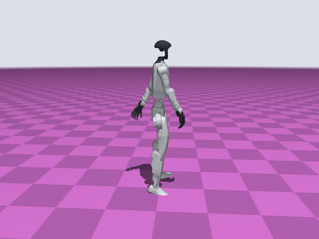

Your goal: Upper body actions

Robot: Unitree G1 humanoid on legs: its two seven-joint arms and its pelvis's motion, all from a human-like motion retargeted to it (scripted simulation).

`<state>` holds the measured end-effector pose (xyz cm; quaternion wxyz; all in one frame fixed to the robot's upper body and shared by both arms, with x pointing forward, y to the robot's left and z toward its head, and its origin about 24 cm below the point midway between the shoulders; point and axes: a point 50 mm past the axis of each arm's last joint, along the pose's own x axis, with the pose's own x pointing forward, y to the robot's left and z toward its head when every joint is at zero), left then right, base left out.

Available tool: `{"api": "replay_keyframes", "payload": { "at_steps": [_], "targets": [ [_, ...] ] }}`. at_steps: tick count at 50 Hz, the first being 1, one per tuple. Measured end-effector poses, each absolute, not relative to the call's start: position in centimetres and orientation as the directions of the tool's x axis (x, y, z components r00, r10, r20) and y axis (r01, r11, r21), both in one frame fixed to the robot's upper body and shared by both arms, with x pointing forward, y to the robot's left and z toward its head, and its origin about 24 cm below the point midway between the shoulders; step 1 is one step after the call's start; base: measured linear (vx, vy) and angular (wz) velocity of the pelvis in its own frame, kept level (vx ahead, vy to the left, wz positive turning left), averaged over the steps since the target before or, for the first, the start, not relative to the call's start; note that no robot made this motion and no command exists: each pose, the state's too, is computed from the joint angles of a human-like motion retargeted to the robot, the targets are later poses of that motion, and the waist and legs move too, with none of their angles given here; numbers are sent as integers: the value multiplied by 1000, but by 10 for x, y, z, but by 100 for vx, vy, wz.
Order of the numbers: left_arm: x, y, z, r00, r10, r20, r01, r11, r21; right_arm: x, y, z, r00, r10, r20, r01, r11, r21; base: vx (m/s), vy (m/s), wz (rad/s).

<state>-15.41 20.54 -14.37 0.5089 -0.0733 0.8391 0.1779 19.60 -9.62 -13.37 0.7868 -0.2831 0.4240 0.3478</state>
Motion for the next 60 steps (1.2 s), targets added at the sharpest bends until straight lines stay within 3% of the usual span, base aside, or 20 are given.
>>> {"api": "replay_keyframes", "payload": {
  "at_steps": [3,7,12,15,18,21,24,28,30,35,39,42,45,48,50,53,56,60],
  "targets": [
    [-201,202,-122,-562,23,-827,-382,879,284,238,-59,-96,503,494,-709,-828,510,-232,-1,1,-20],
    [-225,205,-106,-658,41,-752,-367,855,368,257,-39,-66,590,606,-533,-807,476,-350,0,-1,5],
    [-188,207,-126,-602,43,-797,-334,893,301,232,-59,-92,621,521,-586,-780,483,-398,3,0,19],
    [-126,205,-153,-461,29,-887,-304,934,189,182,-98,-136,505,340,-794,-819,479,-316,4,1,31],
    [-55,199,-170,-293,16,-956,-246,965,91,116,-145,-168,282,99,-954,-831,523,-192,1,1,37],
    [30,187,-177,-59,-11,-998,-127,992,-4,39,-192,-176,8,-159,-987,-764,636,-109,0,1,26],
    [131,164,-163,256,-68,-964,81,996,-49,-45,-233,-164,-280,-348,-895,-620,777,-108,0,0,0],
    [228,141,-119,583,-135,-801,312,948,67,-110,-249,-147,-434,-393,-811,-449,875,-184,0,0,0],
    [270,135,-86,728,-156,-667,378,903,202,-136,-251,-138,-471,-390,-792,-368,902,-226,0,0,0],
    [303,136,-50,878,-105,-468,328,843,426,-171,-260,-120,-569,-436,-697,-283,900,-332,0,0,0],
    [271,139,-82,805,-72,-589,335,875,350,-153,-256,-127,-566,-462,-683,-273,886,-374,0,0,0],
    [221,149,-121,655,-61,-753,345,911,226,-112,-242,-147,-466,-404,-787,-308,908,-284,0,0,0],
    [145,166,-159,419,-13,-908,280,953,116,-54,-222,-165,-339,-273,-901,-412,904,-119,0,0,0],
    [40,191,-177,10,92,-996,131,987,93,33,-188,-178,-87,-108,-990,-598,801,-35,0,-1,-13],
    [-22,201,-174,-227,145,-963,27,989,142,88,-162,-174,98,7,-995,-705,707,-65,0,-1,-9],
    [-91,203,-163,-407,144,-902,-93,976,198,150,-128,-156,314,172,-934,-791,591,-158,0,0,0],
    [-146,204,-147,-471,58,-880,-192,967,166,205,-97,-123,492,356,-795,-817,506,-279,2,0,-3],
    [-185,206,-129,-559,27,-829,-243,950,195,230,-83,-98,602,460,-653,-780,514,-357,1,3,14]
  ]
}}
